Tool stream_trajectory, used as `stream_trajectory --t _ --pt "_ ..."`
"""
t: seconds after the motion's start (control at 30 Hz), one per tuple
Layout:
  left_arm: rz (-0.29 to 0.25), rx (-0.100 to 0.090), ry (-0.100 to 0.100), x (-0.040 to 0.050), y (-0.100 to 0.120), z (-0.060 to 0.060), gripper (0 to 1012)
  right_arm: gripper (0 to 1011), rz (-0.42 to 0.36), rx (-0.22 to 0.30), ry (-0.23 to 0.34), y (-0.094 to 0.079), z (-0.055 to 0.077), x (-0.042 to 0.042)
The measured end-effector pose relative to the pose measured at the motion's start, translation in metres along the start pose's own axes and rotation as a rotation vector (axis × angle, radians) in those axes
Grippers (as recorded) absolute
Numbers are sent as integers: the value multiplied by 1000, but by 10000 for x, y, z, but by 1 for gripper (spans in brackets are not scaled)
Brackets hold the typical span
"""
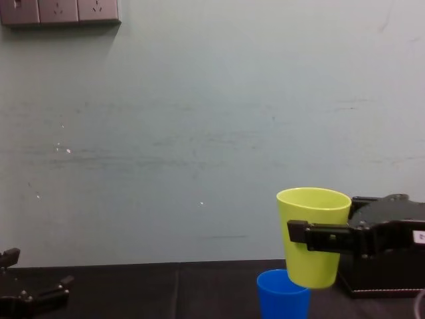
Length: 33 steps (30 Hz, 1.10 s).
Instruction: Stack the three plastic cups sequentially using one hand.
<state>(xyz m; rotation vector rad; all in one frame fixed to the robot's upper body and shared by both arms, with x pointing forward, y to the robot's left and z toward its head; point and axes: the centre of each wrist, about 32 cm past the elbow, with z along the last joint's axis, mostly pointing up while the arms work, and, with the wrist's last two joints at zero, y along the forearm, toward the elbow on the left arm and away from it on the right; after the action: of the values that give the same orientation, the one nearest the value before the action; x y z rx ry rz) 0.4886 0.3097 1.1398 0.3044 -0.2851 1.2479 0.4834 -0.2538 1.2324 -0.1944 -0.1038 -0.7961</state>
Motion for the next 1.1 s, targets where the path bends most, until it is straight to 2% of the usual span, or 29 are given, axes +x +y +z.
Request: stream_trajectory --t 0.4,1.1 --pt "0 0 0 0 0 0 1010 732 -21 -25 16 252 -3 86" --pt "0 0 0 0 0 0 1010 733 -49 -49 18 527 -63 180"
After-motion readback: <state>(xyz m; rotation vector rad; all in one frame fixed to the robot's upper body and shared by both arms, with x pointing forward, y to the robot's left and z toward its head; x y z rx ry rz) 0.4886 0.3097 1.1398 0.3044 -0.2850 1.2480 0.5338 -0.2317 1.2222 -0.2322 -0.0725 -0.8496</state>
